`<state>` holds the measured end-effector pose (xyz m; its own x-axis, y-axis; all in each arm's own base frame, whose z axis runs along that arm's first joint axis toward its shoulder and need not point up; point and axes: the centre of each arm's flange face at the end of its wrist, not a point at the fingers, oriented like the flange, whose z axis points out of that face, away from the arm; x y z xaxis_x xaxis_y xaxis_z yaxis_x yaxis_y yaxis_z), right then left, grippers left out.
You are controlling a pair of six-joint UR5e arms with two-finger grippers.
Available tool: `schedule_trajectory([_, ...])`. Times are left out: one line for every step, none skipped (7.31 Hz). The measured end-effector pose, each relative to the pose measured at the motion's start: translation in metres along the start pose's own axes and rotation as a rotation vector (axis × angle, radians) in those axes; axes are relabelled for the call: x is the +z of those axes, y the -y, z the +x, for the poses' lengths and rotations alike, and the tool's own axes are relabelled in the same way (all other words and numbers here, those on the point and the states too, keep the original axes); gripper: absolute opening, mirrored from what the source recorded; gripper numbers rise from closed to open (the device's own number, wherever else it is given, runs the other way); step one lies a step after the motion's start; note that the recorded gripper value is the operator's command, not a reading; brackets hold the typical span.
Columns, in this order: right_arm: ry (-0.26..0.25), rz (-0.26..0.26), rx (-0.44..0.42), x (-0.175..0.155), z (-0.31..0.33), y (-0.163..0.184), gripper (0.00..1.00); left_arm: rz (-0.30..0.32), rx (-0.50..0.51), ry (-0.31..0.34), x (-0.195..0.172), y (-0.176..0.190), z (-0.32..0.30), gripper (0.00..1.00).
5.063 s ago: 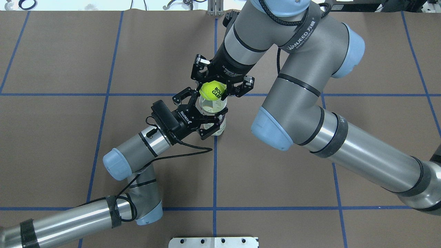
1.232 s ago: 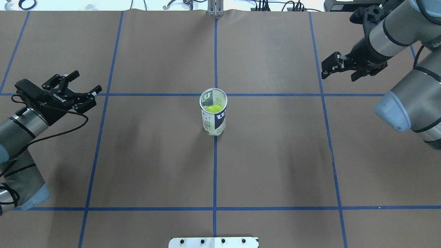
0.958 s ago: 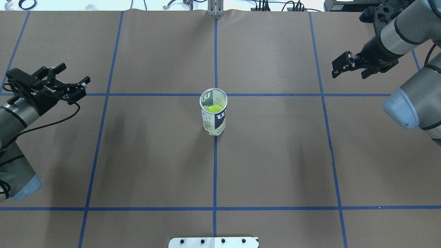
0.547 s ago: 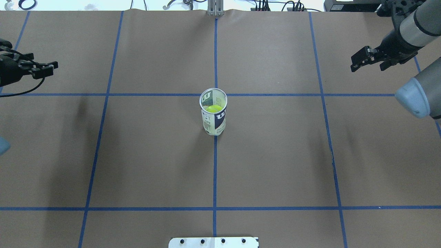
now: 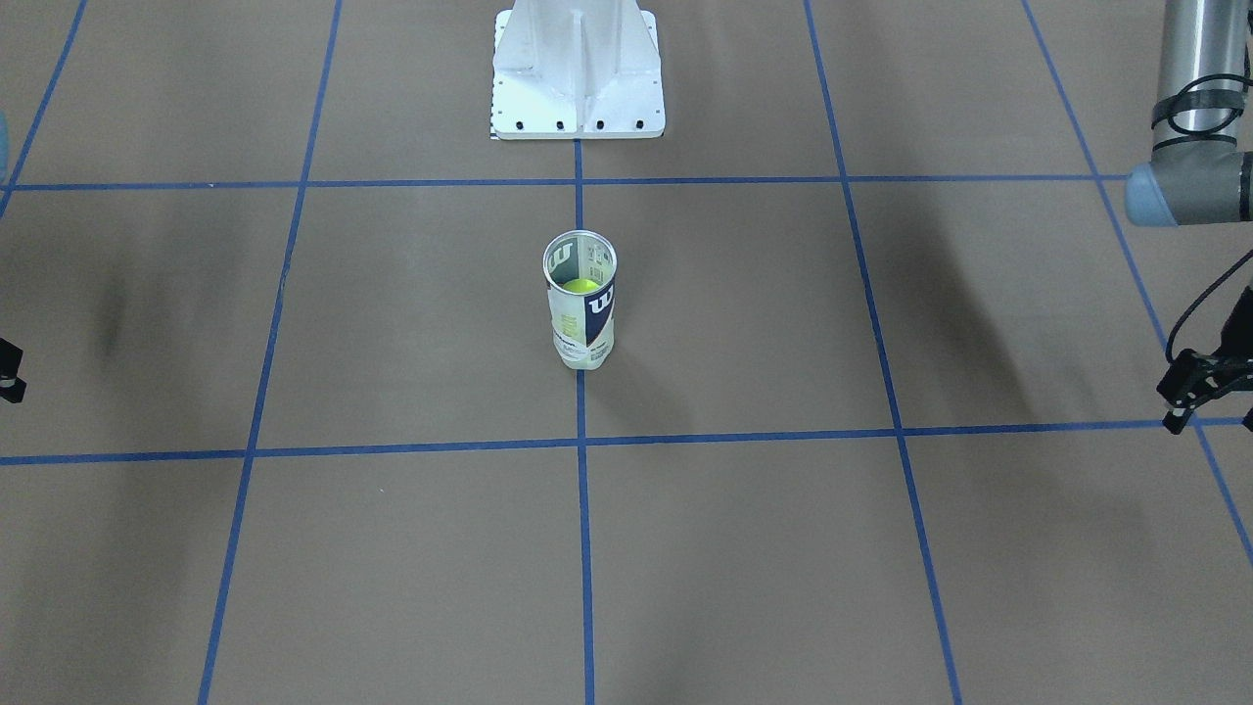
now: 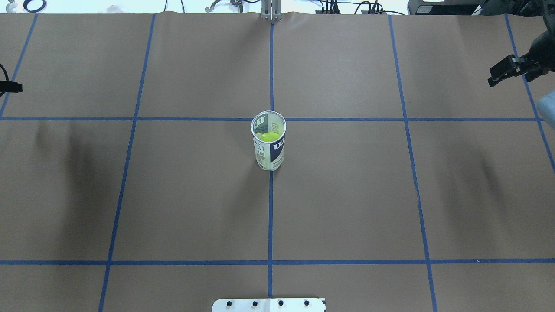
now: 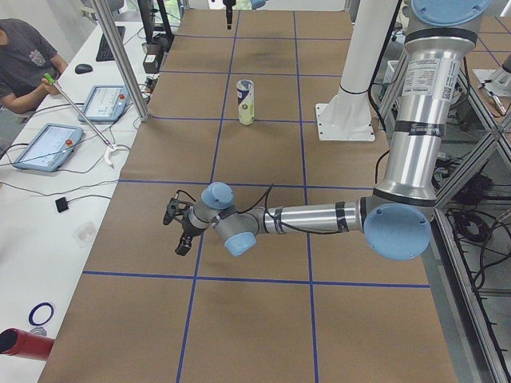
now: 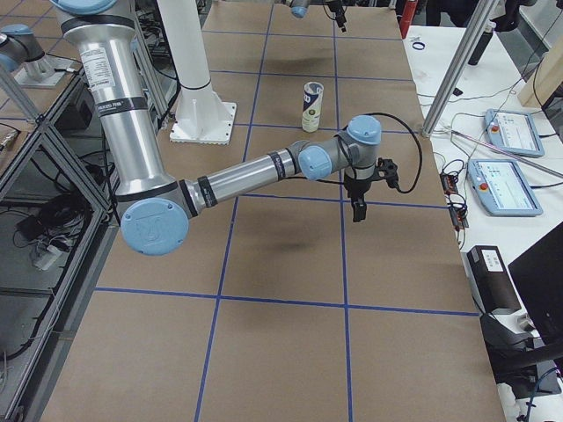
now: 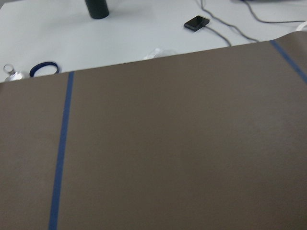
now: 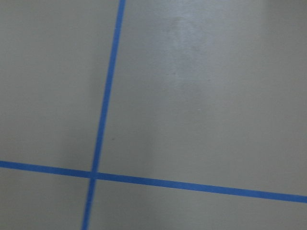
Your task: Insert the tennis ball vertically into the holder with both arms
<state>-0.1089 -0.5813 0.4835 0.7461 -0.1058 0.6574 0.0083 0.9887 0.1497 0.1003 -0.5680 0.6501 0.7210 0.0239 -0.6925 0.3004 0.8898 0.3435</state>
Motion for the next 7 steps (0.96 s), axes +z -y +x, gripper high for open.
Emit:
schedule_trajectory([-0.004, -0.009, 0.018, 0.001, 0.023, -0.005, 0.99, -0.079, -0.018, -0.009, -0.013, 0.006, -0.028, 1.00])
schedule_trajectory([0.007, -0.025, 0.034, 0.003, 0.047, -0.007, 0.99, -0.145, 0.016, 0.002, -0.029, 0.014, -0.059, 1.00])
schedule_trajectory([0.021, -0.042, 0.059, 0.006, 0.072, -0.009, 0.99, -0.215, 0.050, 0.013, -0.045, 0.021, -0.083, 1.00])
schedule_trajectory([0.027, -0.056, 0.083, 0.008, 0.094, -0.010, 0.99, -0.293, 0.035, 0.002, -0.064, 0.028, -0.097, 1.00])
schedule_trajectory([0.029, -0.067, 0.085, 0.012, 0.106, -0.013, 0.99, -0.360, -0.022, -0.021, -0.086, 0.034, -0.098, 1.00])
schedule_trajectory([0.027, -0.081, 0.073, 0.018, 0.115, -0.015, 0.99, -0.409, -0.078, -0.030, -0.110, 0.037, -0.088, 1.00])
schedule_trajectory([0.025, -0.093, 0.064, 0.024, 0.122, -0.019, 0.99, -0.441, -0.112, -0.029, -0.128, 0.029, -0.082, 1.00])
